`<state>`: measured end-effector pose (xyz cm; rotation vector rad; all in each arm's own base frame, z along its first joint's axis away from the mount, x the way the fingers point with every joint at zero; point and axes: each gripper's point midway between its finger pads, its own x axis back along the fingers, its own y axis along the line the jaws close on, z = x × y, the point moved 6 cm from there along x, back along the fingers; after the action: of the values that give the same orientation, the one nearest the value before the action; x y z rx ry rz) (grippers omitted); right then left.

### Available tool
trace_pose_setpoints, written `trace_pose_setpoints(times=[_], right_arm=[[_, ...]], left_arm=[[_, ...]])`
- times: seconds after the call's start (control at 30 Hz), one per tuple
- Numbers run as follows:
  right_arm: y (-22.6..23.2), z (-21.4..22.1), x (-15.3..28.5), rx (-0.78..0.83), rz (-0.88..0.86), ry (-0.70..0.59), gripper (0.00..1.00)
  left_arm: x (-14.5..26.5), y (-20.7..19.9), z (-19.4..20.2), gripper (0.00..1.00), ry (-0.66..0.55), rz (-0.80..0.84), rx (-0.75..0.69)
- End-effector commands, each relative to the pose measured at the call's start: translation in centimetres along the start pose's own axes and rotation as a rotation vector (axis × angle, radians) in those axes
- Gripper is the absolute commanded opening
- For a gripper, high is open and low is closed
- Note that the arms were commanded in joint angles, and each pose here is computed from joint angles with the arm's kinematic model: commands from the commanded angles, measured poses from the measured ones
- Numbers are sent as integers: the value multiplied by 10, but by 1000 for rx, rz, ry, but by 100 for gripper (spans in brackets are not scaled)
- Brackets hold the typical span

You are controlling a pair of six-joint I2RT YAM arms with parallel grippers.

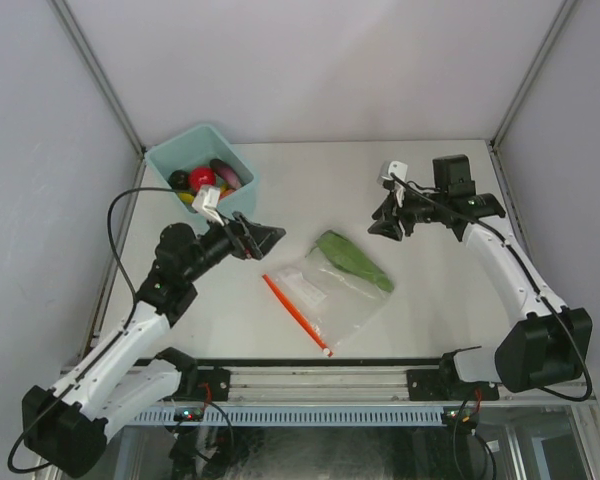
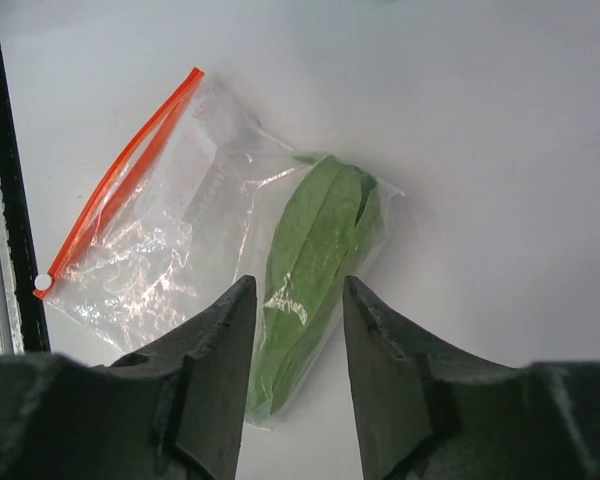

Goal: Open the zip-top bag and remove the fake food
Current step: Pick up the fake vegetable from the zipper food storage bag.

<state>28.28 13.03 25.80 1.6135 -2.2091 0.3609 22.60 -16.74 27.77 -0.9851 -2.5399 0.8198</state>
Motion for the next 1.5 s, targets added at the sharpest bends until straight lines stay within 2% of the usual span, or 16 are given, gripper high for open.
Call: trace_pose_setpoints(times=[0.0, 0.2, 0.37, 0.47, 0.67, 0.93, 1.2, 1.37, 1.47], right_arm=[[3, 2, 8, 51, 0, -69, 43], [4, 22, 5, 48, -29, -108, 50], [6, 37, -3, 35, -59, -104, 52], [2, 46, -8, 14, -62, -78, 52], [-2, 66, -29, -22, -64, 39, 50], [-7, 67, -58, -61, -30, 211, 50], [-10, 69, -69, -95, 16, 265, 50], [-15, 73, -71, -124, 42, 280, 45], [-17, 79, -74, -145, 50, 298, 45]], left_arm=[[6, -10, 18, 98, -50, 17, -13], [14, -10, 49, 97, -48, 42, 78], [20, 3, 76, 92, -25, 26, 154], [22, 10, 90, 83, -3, -1, 165], [27, 29, 121, 57, 87, -106, 169], [45, 51, 149, 27, 183, -242, 177], [49, 60, 175, 18, 271, -284, 199], [40, 60, 186, 8, 308, -269, 207], [33, 61, 189, 7, 316, -265, 213]])
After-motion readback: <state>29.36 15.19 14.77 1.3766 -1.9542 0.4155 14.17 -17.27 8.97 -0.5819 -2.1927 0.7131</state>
